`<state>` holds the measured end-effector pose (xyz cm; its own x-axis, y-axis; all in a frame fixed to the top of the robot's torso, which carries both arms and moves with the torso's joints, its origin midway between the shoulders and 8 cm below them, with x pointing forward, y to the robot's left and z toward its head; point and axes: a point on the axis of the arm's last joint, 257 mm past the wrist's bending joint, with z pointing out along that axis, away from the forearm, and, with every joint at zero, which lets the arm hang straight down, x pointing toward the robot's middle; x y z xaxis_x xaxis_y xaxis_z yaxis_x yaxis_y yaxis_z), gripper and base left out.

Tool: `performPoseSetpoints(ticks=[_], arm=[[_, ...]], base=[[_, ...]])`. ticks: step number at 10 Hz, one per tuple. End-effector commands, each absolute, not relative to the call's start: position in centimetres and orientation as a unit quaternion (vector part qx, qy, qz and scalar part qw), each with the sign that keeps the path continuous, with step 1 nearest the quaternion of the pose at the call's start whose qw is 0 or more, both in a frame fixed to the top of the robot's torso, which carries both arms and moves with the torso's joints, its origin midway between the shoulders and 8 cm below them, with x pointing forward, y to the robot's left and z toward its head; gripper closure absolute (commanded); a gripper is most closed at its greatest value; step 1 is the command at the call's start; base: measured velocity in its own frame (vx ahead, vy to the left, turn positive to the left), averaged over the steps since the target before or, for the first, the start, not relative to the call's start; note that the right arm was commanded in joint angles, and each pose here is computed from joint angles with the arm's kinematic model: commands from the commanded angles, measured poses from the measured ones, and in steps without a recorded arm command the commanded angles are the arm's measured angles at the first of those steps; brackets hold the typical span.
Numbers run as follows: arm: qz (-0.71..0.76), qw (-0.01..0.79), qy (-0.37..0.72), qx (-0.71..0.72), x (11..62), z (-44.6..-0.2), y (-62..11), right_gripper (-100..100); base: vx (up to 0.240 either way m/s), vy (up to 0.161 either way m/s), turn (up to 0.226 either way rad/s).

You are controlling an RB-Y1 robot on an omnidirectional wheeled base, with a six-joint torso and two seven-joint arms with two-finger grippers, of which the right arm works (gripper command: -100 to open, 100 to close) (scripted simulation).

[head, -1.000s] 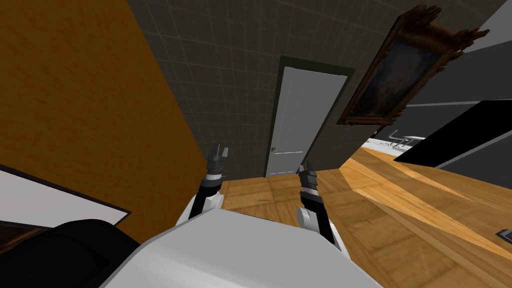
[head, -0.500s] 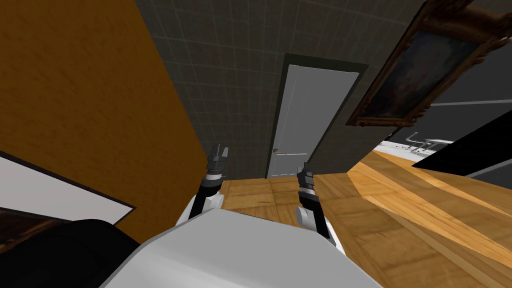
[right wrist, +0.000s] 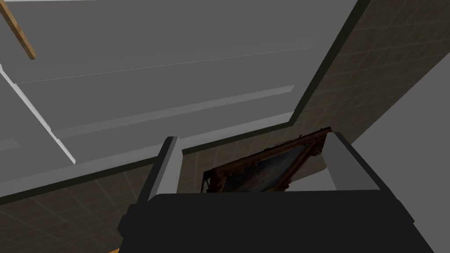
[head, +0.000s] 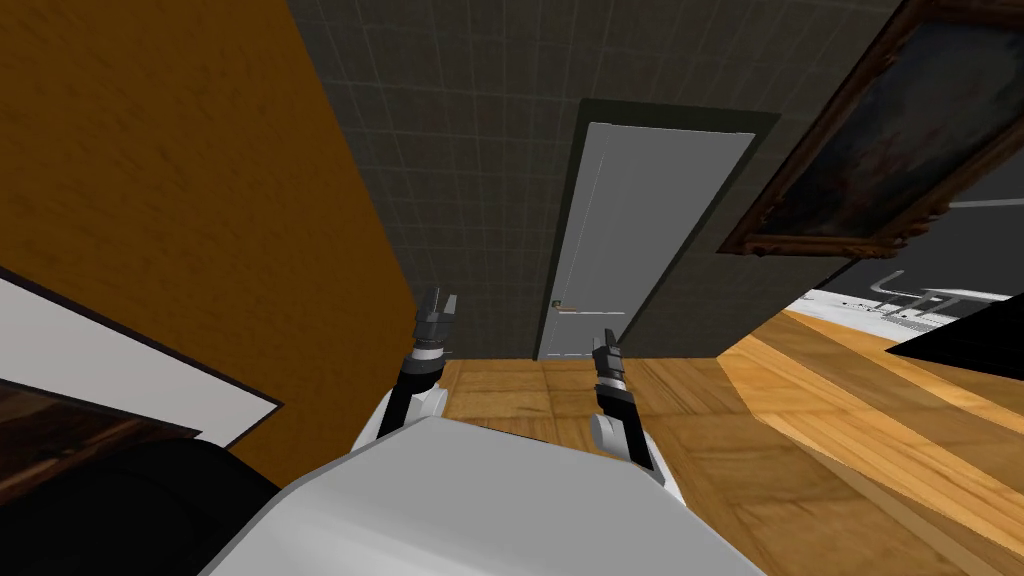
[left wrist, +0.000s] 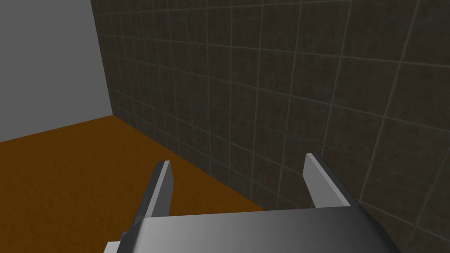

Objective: Pull the door open

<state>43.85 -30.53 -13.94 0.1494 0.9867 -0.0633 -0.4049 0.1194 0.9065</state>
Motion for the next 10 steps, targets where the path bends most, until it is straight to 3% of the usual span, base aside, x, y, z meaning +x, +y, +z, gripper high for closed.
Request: performPoseSetpoints(ticks=[1,10], arm=[[0.533,0.645,0.376,0.398,44.1,-15.0,-30.6,-100],[0.514,0.624,0.396,0.435,45.8,-21.7,-33.0,-100]], base=[[0.034,-0.036,0.065],[0.042,-0.048,0.113]])
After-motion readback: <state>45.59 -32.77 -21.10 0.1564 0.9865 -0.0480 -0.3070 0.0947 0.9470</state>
